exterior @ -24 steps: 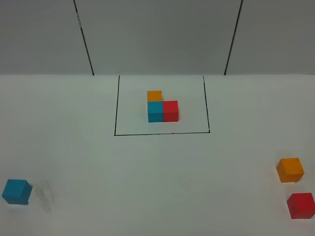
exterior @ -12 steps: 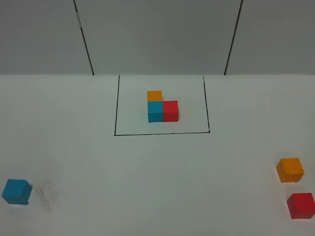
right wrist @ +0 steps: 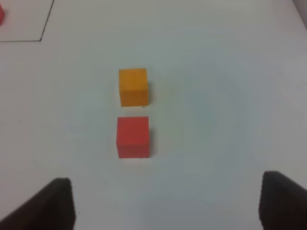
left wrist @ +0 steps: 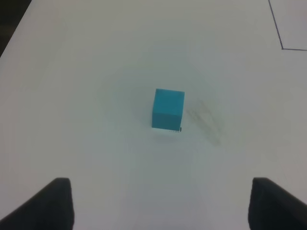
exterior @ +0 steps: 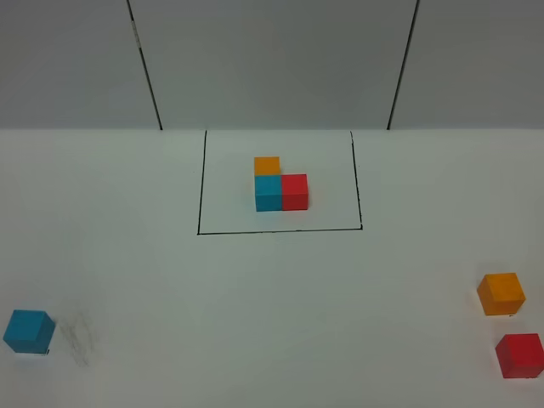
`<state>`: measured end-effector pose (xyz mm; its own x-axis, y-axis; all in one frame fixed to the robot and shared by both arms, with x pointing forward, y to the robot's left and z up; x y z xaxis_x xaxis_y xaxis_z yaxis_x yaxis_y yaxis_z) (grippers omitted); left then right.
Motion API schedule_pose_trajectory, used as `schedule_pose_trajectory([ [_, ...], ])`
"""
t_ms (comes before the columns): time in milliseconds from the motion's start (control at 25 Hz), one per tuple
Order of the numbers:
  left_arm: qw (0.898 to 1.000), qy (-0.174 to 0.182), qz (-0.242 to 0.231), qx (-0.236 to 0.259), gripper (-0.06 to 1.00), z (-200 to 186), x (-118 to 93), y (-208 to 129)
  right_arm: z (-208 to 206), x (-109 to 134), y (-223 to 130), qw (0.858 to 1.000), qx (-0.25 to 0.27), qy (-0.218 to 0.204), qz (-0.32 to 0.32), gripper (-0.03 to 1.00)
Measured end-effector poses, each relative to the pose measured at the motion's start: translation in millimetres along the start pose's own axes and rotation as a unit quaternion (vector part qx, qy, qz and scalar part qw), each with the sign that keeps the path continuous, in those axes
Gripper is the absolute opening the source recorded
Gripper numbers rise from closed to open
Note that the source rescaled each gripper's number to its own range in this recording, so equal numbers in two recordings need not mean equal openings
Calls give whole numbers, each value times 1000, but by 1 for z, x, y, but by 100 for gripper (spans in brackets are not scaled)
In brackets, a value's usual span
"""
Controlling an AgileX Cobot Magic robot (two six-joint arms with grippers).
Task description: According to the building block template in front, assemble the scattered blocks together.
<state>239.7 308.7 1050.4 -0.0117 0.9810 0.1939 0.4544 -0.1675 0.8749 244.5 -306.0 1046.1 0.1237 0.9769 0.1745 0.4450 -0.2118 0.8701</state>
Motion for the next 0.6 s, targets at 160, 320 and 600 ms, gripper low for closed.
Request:
schedule_pose_trajectory([
  [160,1000,0,0,0,69,0,0,0,0,0,0,1000,0,0,0,61],
  [320,1000,-3,-12,18,69,4,1,8,0,0,0,1000,0,0,0,61],
  [600,997,-12,-27,68,69,33,14,89,0,0,0,1000,0,0,0,61],
])
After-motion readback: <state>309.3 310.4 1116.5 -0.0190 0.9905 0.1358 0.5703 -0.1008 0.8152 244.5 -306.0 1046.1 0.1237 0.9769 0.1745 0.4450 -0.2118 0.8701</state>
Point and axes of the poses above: a point on each arm's last joint axis where the gripper is mounted, z pointing out along that axis toward the gripper, x along the wrist's bending axis when the last joint is at zero, y = z × x, the point moved 1 cm from there along z, pointing out along that axis toward the gripper, and after that the axes turned 13 degrees about z, right-handed, at the moved point
